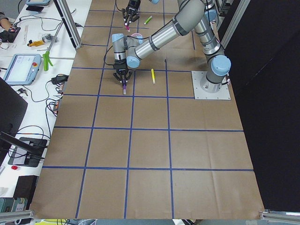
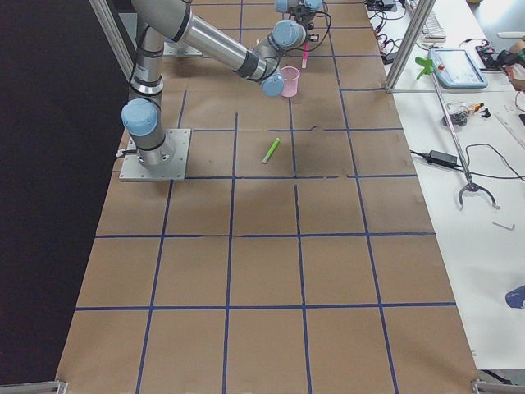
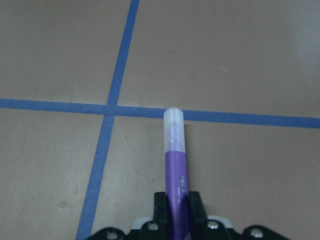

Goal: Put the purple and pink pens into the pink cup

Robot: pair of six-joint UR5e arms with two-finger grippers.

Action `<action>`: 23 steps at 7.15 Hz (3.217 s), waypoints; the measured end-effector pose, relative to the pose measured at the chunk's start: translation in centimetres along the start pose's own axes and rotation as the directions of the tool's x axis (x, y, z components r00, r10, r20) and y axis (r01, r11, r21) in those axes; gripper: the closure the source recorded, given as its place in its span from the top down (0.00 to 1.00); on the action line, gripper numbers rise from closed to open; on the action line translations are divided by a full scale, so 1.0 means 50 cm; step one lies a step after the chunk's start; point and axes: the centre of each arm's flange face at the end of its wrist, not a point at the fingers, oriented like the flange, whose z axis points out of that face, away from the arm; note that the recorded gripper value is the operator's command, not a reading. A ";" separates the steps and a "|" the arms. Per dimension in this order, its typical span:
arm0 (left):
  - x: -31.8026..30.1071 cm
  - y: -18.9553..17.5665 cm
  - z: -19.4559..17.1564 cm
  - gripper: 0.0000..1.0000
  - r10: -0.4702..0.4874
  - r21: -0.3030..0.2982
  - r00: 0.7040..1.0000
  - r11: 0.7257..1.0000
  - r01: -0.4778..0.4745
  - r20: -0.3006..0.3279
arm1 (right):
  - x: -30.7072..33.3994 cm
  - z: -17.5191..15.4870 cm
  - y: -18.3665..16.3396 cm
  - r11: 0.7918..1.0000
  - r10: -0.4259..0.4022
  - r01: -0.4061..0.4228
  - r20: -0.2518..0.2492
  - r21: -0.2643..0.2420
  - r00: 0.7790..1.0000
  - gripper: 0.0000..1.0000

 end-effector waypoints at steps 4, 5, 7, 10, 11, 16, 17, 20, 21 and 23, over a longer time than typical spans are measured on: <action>-0.016 -0.100 -0.099 0.00 0.006 -0.010 0.998 1.000 -0.006 -0.062 | -0.051 0.005 0.041 1.000 0.000 0.000 -0.009 -0.004 1.000 0.08; -0.028 -0.136 -0.143 0.00 0.018 -0.015 0.996 1.000 -0.020 -0.084 | -0.053 0.006 0.045 1.000 0.010 -0.010 -0.008 -0.009 1.000 0.08; -0.062 -0.209 -0.240 0.00 0.041 -0.106 0.991 0.993 -0.055 -0.129 | -0.064 0.012 0.053 0.999 0.041 -0.041 0.001 -0.018 0.999 0.08; -0.141 -0.342 -0.378 0.00 0.054 -0.354 0.976 0.927 -0.127 -0.211 | -0.081 0.023 0.070 0.998 0.057 -0.057 0.013 -0.035 0.998 0.10; -0.163 -0.370 -0.409 0.00 0.062 -0.420 0.973 0.895 -0.153 -0.223 | -0.081 0.027 0.076 0.997 0.061 -0.061 0.014 -0.041 0.998 0.10; -0.163 -0.379 -0.486 0.00 0.123 -0.566 0.974 0.797 -0.210 -0.188 | -0.074 0.051 0.114 0.993 0.083 -0.083 0.002 -0.088 0.997 0.80; -0.165 -0.368 -0.496 0.00 0.122 -0.581 0.975 0.787 -0.209 -0.186 | -0.073 0.050 0.115 0.992 0.082 -0.083 -0.006 -0.096 0.997 0.86; -0.167 -0.303 -0.523 0.00 0.115 -0.583 0.980 0.790 -0.189 -0.163 | -0.042 0.031 0.093 0.981 0.111 -0.118 -0.048 -0.155 0.993 0.87; -0.164 -0.284 -0.523 0.00 0.115 -0.576 0.982 0.797 -0.182 -0.151 | -0.019 0.008 0.057 0.968 0.138 -0.147 -0.057 -0.204 0.989 0.88; -0.162 -0.270 -0.522 0.00 0.111 -0.570 0.984 0.804 -0.170 -0.137 | 0.010 -0.096 -0.043 0.898 0.229 -0.240 -0.072 -0.370 0.971 0.97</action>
